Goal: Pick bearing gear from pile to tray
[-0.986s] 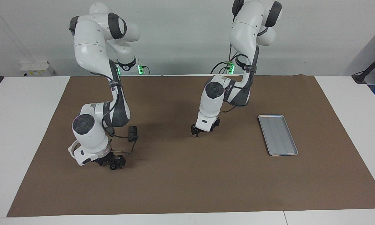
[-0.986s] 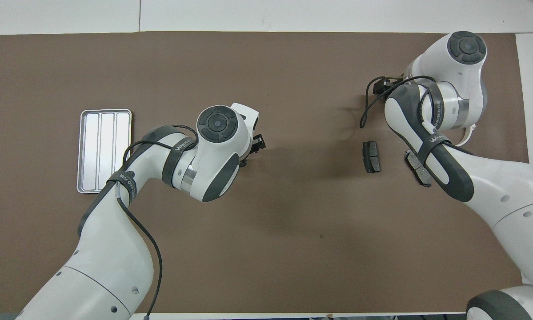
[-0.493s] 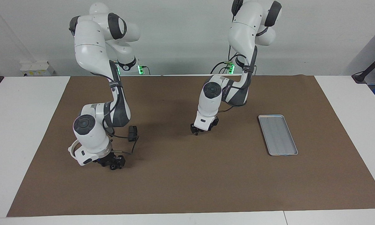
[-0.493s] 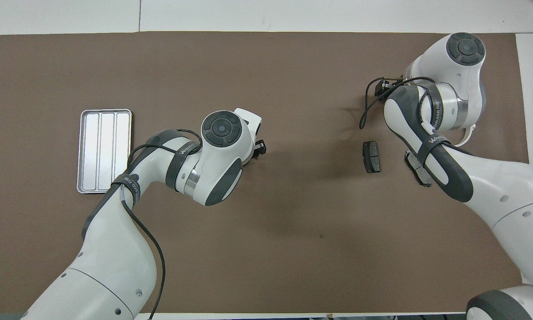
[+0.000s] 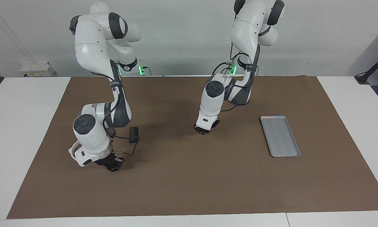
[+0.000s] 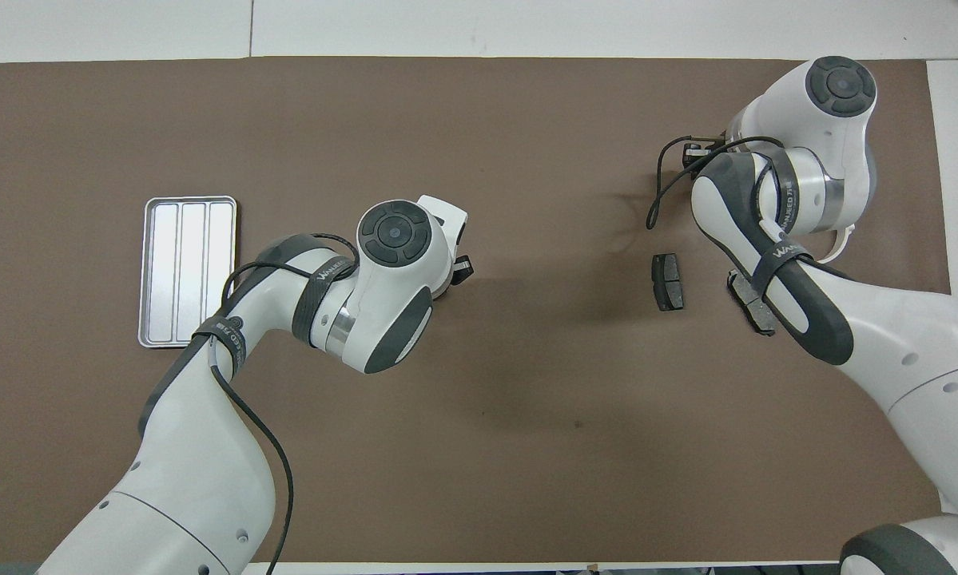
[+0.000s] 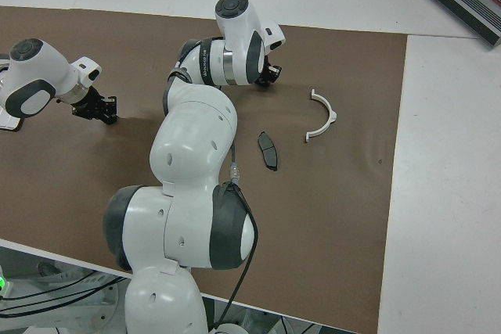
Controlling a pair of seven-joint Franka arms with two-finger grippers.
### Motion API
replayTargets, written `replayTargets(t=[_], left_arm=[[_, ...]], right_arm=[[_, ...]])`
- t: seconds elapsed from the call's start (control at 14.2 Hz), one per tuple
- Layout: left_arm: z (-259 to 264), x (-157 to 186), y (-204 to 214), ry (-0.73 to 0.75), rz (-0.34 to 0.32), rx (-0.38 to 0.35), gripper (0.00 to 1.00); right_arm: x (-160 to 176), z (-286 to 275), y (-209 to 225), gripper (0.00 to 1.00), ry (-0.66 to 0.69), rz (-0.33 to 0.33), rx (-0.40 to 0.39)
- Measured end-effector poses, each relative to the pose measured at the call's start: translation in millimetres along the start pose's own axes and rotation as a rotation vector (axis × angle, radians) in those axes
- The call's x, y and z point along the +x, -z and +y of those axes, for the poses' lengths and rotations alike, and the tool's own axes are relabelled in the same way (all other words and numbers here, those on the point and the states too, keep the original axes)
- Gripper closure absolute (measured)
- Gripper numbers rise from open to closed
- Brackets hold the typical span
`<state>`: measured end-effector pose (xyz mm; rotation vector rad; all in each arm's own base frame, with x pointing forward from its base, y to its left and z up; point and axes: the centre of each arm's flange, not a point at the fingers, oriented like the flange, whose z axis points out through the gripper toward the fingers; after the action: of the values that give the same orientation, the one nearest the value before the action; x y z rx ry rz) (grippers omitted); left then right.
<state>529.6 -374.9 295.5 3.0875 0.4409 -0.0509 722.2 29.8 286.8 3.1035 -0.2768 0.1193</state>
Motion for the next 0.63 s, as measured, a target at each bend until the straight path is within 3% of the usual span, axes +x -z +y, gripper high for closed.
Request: replayTargets(t=[0.07, 0.21, 0.35, 0.63], left_arm=[[-0.6, 0.3, 0.4, 0.001, -0.001, 0.002, 0.76], [-4.6, 3.4, 2.3, 0.009, -0.015, 0.023, 0.76], [-24.3, 29.4, 20.0, 0.013, -0.024, 0.04, 0.76], [-151.4, 107.2, 91.9, -0.113, -0.069, 0.053, 0.76]], right_arm=[[0.0, 0.0, 0.0, 0.65, 0.0, 0.0, 0.0], [-0.2, 0.1, 0.3, 0.65, 0.0, -0.004, -0.001], [-3.1, -0.1, 5.7, 0.65, 0.003, -0.045, -0.015], [-14.4, -12.0, 68.9, 0.65, 0.038, -0.119, -0.064]])
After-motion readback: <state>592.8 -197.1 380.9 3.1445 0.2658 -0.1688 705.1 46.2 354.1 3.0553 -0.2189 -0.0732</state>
